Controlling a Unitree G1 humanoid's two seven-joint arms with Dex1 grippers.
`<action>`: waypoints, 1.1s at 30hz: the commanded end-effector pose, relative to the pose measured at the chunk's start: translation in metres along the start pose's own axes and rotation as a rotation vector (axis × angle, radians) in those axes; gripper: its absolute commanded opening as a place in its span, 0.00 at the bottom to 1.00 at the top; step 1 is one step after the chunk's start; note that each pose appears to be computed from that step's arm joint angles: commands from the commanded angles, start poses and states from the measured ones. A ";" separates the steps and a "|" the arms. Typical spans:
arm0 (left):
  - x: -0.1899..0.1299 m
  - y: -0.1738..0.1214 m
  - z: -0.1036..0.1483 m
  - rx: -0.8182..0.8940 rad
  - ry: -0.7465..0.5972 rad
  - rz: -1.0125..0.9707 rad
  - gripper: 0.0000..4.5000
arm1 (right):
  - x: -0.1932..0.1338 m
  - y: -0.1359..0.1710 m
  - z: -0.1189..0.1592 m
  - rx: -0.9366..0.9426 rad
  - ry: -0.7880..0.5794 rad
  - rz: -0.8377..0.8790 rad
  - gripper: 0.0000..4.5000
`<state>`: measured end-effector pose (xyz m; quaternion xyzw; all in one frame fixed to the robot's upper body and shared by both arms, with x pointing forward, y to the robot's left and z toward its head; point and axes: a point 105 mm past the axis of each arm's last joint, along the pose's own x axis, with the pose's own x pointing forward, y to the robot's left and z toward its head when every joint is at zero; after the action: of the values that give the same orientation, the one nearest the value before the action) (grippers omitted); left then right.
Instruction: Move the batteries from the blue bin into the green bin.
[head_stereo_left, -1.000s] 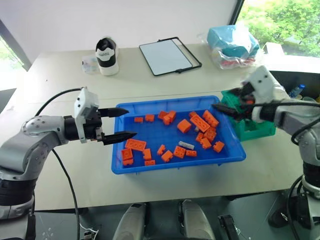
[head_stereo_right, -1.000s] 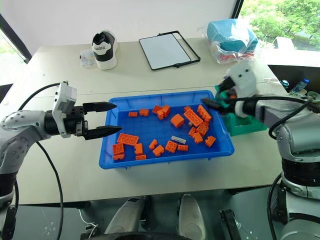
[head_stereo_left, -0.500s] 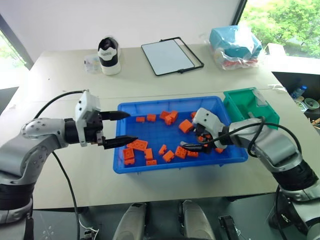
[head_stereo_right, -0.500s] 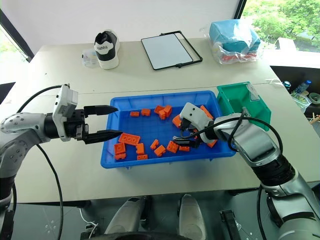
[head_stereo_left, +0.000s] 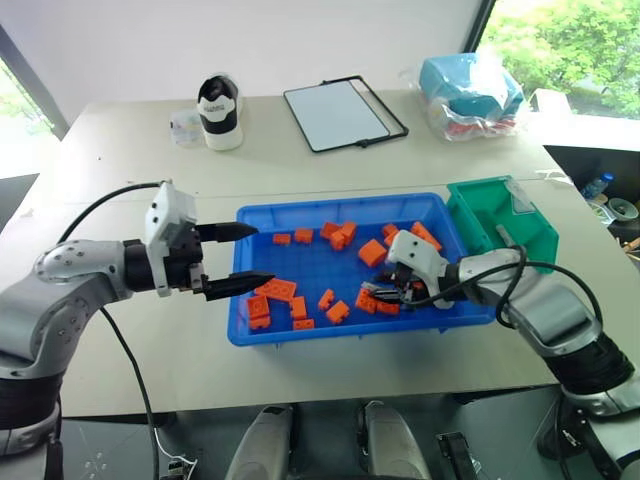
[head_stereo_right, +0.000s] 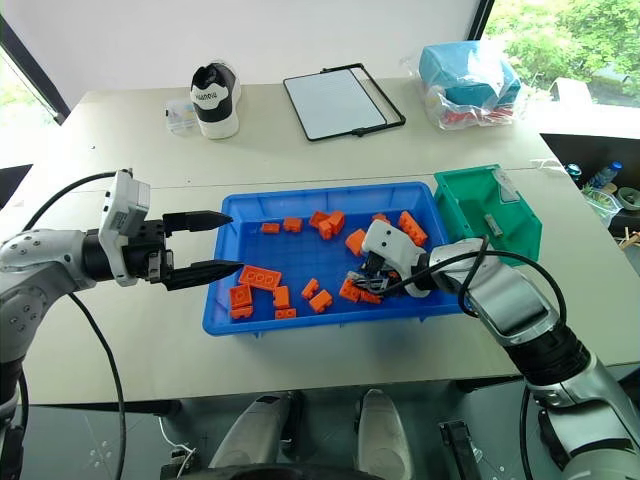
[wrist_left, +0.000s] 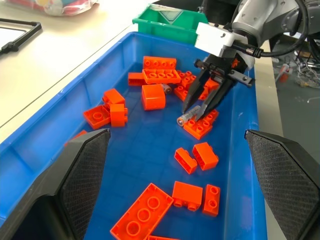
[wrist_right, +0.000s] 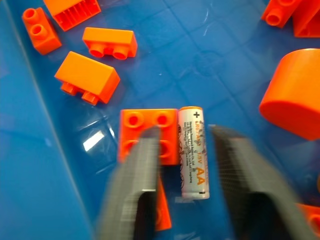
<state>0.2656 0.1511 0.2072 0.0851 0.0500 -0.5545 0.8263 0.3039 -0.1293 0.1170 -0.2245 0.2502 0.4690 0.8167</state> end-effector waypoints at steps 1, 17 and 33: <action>-0.001 0.000 0.010 0.050 -0.012 -0.009 1.00 | -0.006 0.001 0.002 0.059 -0.007 0.000 0.06; 0.004 0.001 0.009 0.061 -0.020 -0.046 1.00 | -0.022 0.001 -0.006 0.073 0.033 -0.038 0.06; 0.004 0.001 0.010 0.070 -0.010 -0.056 1.00 | -0.004 0.005 -0.023 0.043 0.068 -0.029 0.66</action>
<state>0.2683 0.1463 0.2078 0.0939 0.0443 -0.5792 0.8086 0.2959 -0.1424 0.1163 -0.2267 0.2629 0.4452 0.8254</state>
